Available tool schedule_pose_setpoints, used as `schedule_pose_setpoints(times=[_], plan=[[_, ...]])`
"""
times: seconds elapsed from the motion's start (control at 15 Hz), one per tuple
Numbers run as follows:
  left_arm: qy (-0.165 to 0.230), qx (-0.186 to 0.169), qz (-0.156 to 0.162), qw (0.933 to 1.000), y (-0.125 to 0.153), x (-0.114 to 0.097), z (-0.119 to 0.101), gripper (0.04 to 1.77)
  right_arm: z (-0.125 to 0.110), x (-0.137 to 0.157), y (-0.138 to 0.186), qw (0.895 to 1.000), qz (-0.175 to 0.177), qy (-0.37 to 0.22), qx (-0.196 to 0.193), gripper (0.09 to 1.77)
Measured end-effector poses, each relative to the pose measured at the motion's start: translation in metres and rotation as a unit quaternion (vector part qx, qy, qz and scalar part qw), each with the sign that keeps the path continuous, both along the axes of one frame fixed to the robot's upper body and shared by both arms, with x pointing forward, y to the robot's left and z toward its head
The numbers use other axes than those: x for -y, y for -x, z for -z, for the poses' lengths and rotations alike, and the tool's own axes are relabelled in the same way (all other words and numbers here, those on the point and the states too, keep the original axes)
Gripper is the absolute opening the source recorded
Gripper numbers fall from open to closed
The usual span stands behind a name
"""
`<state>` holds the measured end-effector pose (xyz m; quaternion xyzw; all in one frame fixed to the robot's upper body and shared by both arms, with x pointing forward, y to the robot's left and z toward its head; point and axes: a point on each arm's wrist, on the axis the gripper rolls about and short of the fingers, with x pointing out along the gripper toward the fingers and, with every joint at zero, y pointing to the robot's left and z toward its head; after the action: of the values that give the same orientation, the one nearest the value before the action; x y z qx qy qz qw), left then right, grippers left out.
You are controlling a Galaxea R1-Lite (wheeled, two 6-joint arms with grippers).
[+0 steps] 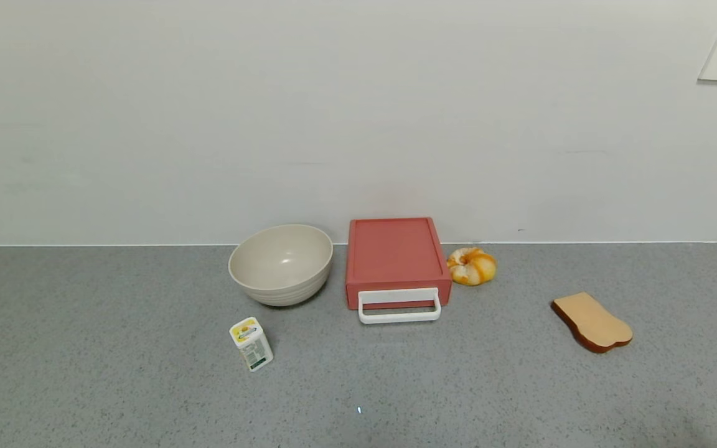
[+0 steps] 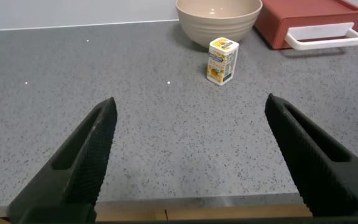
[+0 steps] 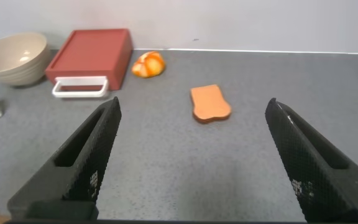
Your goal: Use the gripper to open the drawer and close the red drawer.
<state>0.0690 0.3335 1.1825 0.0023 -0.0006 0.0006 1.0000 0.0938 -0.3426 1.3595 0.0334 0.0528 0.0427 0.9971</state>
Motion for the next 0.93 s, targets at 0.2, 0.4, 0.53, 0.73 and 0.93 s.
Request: schedule_pose_setpoints(times=[0.2,0.4,0.53,0.73,0.93], plan=[[0.0,0.0,0.0,1.0,0.0,0.0,0.0,1.72,0.017,0.007,0.028,0.998,0.066,0.003,0.021,1.71],[0.0,0.0,0.0,1.0,0.0,0.0,0.0,1.72,0.03,0.008,0.049,0.992,0.123,-0.021,0.029,1.71],[0.0,0.0,0.0,1.0,0.0,0.0,0.0,1.72,0.032,0.008,0.054,0.99,0.133,-0.026,0.038,1.71],[0.0,0.0,0.0,1.0,0.0,0.0,0.0,1.72,0.035,0.004,0.059,0.988,0.147,-0.019,0.045,1.71],[0.0,0.0,0.0,1.0,0.0,0.0,0.0,1.72,0.051,-0.002,0.064,0.992,0.118,-0.015,0.048,1.71]])
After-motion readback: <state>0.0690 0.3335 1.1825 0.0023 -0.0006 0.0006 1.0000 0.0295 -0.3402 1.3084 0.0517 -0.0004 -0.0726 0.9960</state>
